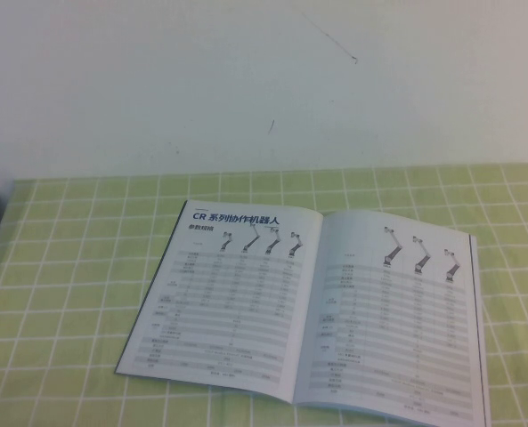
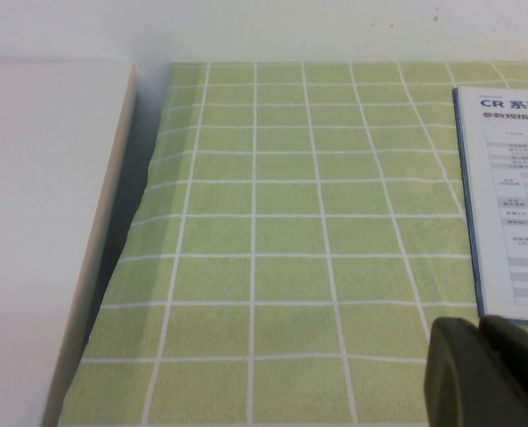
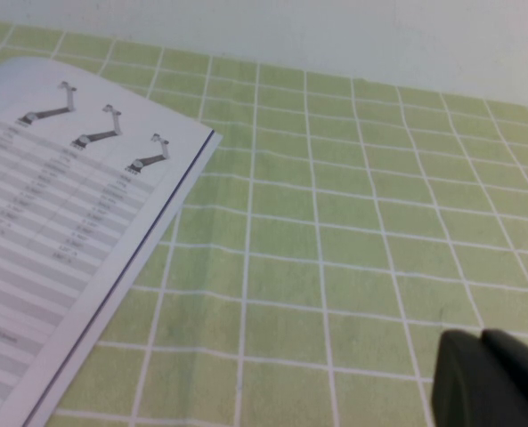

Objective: Close book
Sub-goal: 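Close the open booklet and leave it lying on the table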

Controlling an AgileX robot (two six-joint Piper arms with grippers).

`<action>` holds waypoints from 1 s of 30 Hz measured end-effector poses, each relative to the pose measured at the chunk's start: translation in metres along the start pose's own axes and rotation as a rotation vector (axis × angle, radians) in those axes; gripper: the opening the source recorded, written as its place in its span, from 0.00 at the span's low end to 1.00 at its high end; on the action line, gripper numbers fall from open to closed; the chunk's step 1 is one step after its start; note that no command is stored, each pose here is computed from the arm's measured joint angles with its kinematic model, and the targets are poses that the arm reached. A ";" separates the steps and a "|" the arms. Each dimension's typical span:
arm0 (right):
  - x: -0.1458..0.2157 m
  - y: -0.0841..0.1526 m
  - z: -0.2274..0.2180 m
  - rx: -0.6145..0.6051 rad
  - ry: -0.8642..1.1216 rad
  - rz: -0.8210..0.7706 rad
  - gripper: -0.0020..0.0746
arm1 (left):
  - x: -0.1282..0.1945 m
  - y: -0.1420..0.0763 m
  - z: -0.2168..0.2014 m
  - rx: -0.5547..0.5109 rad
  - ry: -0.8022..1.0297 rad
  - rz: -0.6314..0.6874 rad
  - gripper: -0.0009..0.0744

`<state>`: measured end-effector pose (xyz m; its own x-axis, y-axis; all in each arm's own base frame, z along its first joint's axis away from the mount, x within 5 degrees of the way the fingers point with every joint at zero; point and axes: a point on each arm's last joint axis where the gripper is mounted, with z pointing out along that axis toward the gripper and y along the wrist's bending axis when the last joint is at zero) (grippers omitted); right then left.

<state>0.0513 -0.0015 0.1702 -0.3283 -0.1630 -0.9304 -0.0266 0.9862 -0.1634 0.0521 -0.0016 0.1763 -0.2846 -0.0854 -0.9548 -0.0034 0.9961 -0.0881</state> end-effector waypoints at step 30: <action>-0.038 -0.007 -0.009 0.073 -0.465 0.044 0.02 | -0.048 -0.004 -0.014 0.011 -0.586 0.137 0.01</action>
<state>0.0560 -0.0018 0.2099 0.1300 -0.1327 -0.9826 0.0494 0.9906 -0.1273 0.0523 -0.0015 0.2261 0.2942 0.0426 -0.9548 0.0069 0.9989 0.0467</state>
